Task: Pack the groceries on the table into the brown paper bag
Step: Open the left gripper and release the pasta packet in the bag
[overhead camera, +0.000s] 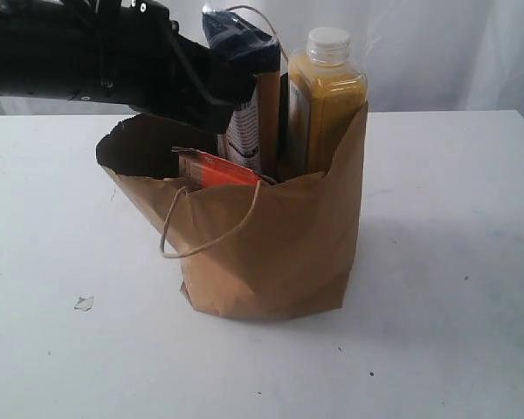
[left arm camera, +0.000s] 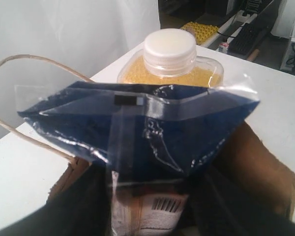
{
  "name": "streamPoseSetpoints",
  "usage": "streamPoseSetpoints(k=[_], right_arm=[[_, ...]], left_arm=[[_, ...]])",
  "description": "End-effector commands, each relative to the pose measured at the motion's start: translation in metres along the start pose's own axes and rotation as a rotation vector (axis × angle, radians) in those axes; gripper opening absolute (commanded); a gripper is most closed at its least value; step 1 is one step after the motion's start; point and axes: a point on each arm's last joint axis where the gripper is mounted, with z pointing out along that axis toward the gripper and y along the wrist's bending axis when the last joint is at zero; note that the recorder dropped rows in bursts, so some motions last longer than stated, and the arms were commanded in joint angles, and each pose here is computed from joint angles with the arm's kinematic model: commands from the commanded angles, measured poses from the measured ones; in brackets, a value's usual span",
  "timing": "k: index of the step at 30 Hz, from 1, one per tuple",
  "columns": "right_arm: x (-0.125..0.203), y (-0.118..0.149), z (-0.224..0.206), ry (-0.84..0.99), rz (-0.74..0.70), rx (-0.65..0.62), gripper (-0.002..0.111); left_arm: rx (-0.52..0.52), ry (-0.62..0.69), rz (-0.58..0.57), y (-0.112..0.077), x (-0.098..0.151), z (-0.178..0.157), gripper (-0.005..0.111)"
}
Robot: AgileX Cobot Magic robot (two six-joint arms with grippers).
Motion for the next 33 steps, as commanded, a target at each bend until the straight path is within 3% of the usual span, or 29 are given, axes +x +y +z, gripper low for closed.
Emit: streamPoseSetpoints(k=[1, 8, 19, 33], right_arm=[[0.001, 0.0, 0.0, -0.006, 0.006, 0.004, 0.0], [0.001, 0.0, 0.0, -0.006, 0.006, 0.004, 0.0], [0.001, 0.0, 0.0, -0.006, 0.006, 0.004, 0.0], [0.001, 0.0, 0.0, -0.006, 0.006, 0.004, 0.0]], left_arm=[[0.004, -0.023, -0.024, -0.001, -0.005, -0.004, 0.052], [-0.001, -0.026, -0.024, -0.001, -0.006, -0.004, 0.052], [-0.105, -0.132, 0.024, 0.005, -0.022, -0.025, 0.052], [-0.056, -0.106, 0.025, 0.0, -0.021, -0.026, 0.052]])
